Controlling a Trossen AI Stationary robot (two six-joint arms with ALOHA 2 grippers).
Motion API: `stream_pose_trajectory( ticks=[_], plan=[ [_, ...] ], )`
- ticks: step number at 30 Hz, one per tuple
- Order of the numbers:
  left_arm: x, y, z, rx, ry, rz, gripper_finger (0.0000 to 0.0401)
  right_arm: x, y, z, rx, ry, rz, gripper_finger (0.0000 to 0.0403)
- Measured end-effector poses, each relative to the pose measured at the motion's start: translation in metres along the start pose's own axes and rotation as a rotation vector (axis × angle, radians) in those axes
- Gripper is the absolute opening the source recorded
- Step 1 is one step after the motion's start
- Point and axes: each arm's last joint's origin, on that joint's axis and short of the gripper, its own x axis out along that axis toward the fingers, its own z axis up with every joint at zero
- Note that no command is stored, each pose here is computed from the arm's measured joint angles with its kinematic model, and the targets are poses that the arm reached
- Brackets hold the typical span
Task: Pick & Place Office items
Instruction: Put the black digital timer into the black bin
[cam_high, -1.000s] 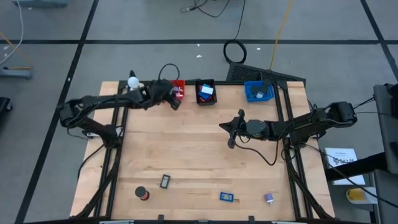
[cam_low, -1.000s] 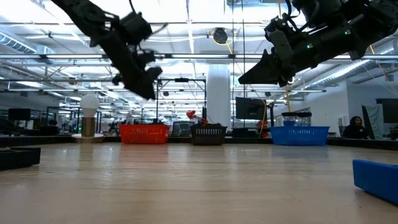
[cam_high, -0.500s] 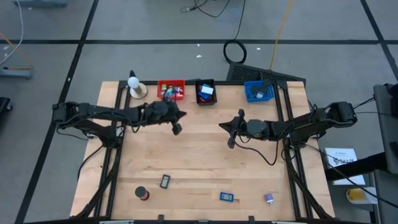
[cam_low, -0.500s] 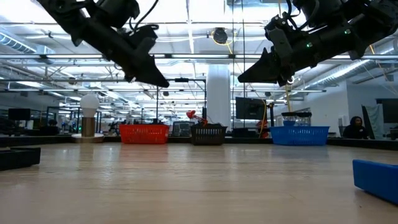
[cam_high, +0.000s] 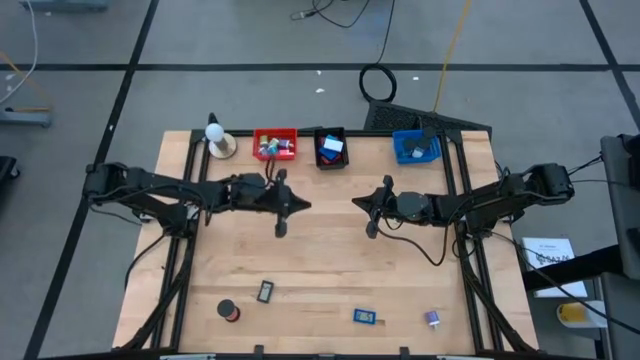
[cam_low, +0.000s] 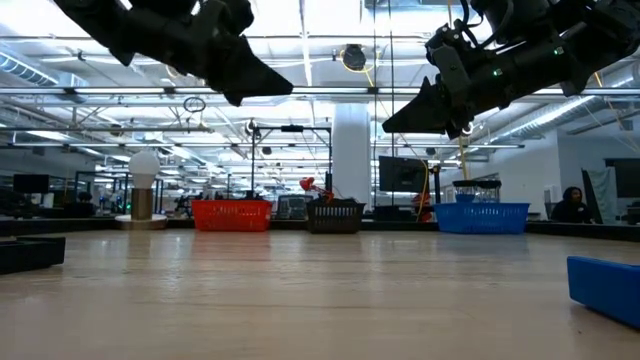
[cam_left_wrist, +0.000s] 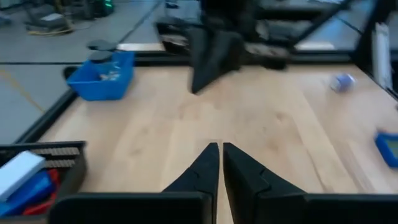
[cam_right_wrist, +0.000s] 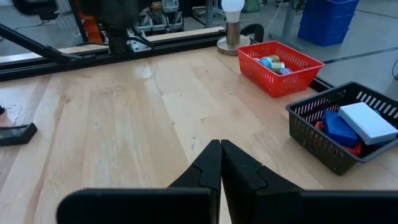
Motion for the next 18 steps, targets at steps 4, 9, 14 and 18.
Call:
stream_pose_trajectory(
  ticks=[4, 9, 14, 18],
  plan=[
    [0.000, -0.016, -0.006, 0.068, 0.061, -0.047, 0.0008, 0.000, 0.000, 0.000, 0.000, 0.000, 0.000, 0.0001],
    [-0.001, -0.036, -0.004, 0.050, 0.062, -0.117, 0.0018, 0.000, 0.000, 0.000, 0.000, 0.000, 0.000, 0.0004],
    [-0.007, -0.049, 0.011, 0.095, 0.245, -0.140, 0.0034, 0.000, 0.000, 0.000, 0.000, 0.000, 0.000, 0.0002],
    [-0.018, -0.069, 0.019, 0.157, 0.404, -0.090, 0.0026, 0.000, 0.000, 0.000, 0.000, 0.000, 0.000, 0.0002]
  ],
)
